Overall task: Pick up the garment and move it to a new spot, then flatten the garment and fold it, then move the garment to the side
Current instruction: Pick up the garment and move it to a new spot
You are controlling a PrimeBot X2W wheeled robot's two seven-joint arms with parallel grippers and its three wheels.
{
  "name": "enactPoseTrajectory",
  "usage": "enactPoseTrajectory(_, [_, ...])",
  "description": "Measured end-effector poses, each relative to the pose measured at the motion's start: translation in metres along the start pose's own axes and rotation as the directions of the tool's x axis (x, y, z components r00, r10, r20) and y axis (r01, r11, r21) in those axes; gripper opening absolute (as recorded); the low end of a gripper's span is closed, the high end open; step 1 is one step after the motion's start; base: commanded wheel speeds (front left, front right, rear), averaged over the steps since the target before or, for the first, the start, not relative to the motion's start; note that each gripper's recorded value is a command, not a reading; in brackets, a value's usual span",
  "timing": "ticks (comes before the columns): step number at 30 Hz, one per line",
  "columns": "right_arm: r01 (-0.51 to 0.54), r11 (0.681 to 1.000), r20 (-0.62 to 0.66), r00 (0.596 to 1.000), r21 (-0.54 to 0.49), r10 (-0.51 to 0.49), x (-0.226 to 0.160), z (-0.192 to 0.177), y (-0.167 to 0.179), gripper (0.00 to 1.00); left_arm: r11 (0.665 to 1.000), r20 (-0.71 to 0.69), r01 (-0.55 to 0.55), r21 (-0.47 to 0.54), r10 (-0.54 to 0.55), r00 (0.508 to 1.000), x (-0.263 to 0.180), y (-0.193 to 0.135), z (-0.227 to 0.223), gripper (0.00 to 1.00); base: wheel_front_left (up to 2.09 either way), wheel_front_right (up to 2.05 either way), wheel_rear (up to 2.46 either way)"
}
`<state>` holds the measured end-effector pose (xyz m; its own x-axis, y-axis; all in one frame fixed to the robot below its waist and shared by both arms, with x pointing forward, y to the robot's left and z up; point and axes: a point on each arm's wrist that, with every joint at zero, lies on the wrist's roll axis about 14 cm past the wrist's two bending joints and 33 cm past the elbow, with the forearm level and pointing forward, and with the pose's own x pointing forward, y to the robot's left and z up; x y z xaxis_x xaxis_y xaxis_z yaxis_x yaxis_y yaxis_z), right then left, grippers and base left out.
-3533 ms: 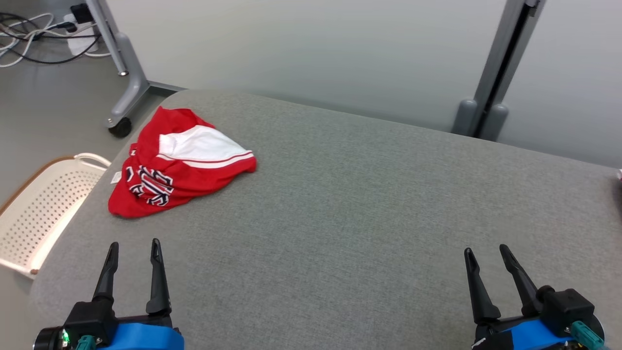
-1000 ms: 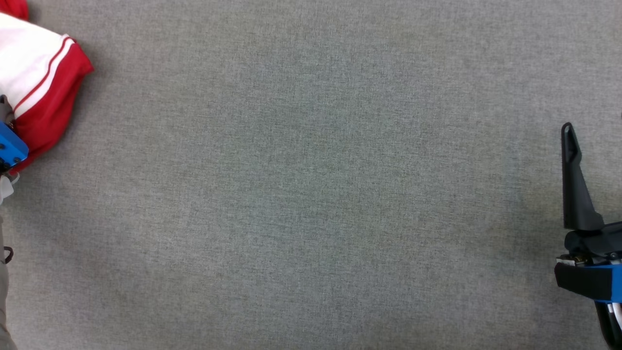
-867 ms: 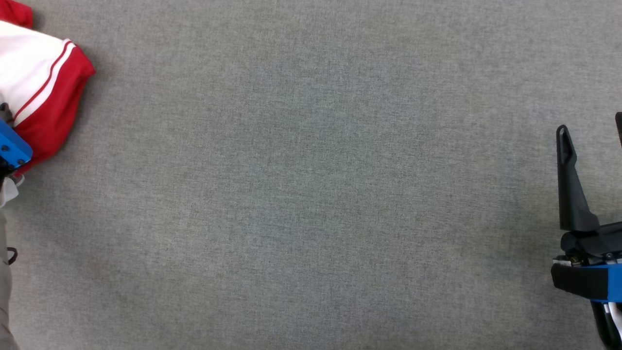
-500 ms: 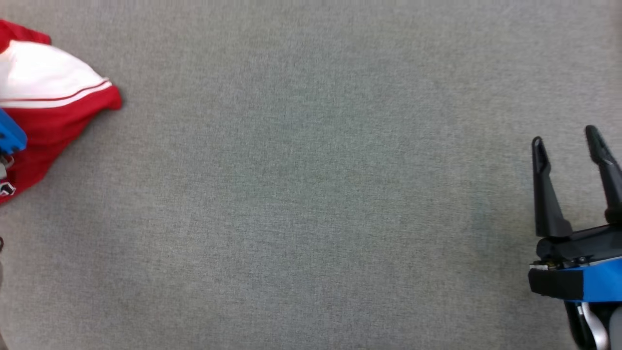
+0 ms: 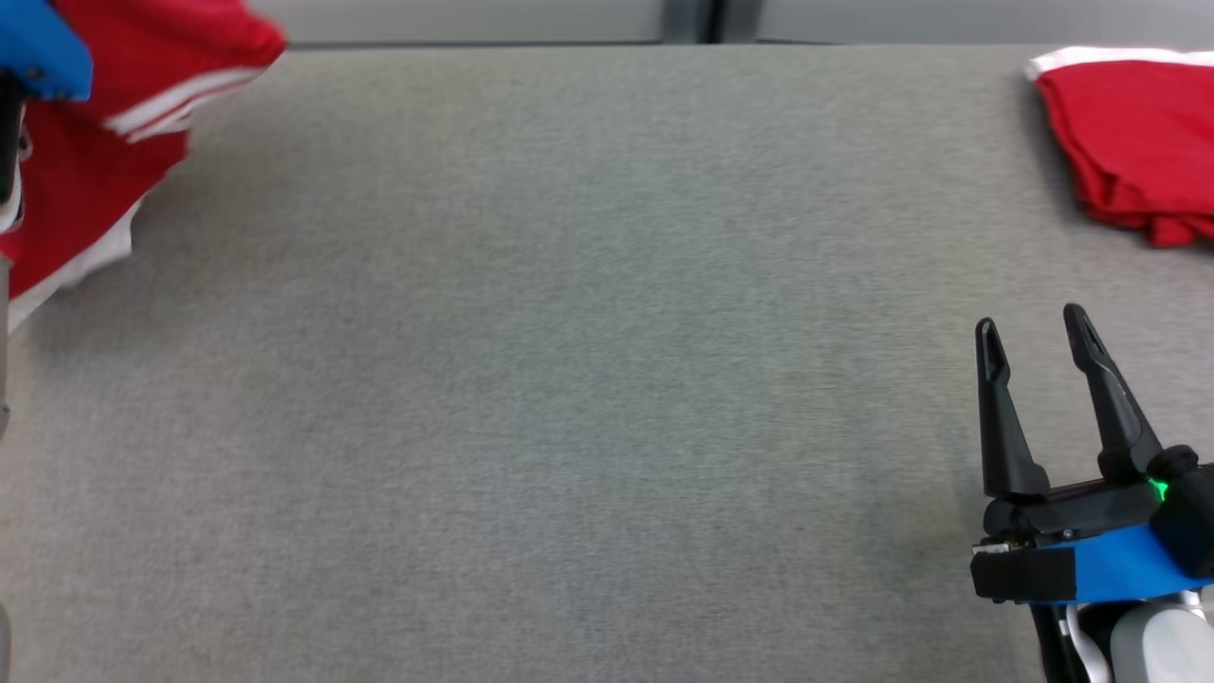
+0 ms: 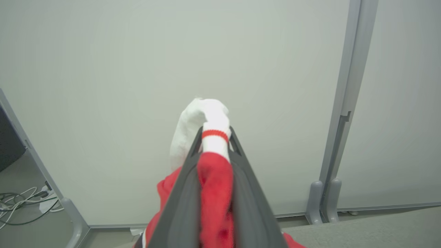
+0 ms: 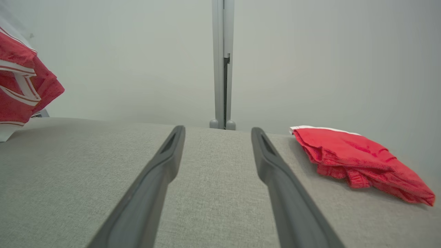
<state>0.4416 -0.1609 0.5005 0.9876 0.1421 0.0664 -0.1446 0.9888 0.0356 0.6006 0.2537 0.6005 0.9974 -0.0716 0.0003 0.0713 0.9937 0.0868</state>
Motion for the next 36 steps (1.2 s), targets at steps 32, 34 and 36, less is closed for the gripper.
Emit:
enactPoseTrajectory(32, [0.236, 0.971, 0.048, 0.970, 0.046, -0.238, -0.074, 0.020, -0.060, 1.00, 0.736, -0.132, 0.649, -0.192, -0.674, 0.726, -0.097, -0.299, -0.081, 0.00, 0.00, 0.00, 0.00])
enactPoseTrajectory(34, [0.223, 0.974, 0.049, 0.973, 0.048, -0.225, -0.071, 0.019, -0.056, 1.00, 0.740, -0.176, 0.637, -0.215, -0.671, 0.720, -0.112, -0.297, -0.103, 0.00, 0.00, 0.00, 0.00])
enactPoseTrajectory(36, [0.210, 0.976, 0.051, 0.976, 0.049, -0.213, -0.069, 0.020, -0.052, 1.00, 0.746, -0.216, 0.621, -0.241, -0.665, 0.715, -0.128, -0.296, -0.123, 0.00, 0.00, 0.00, 0.00])
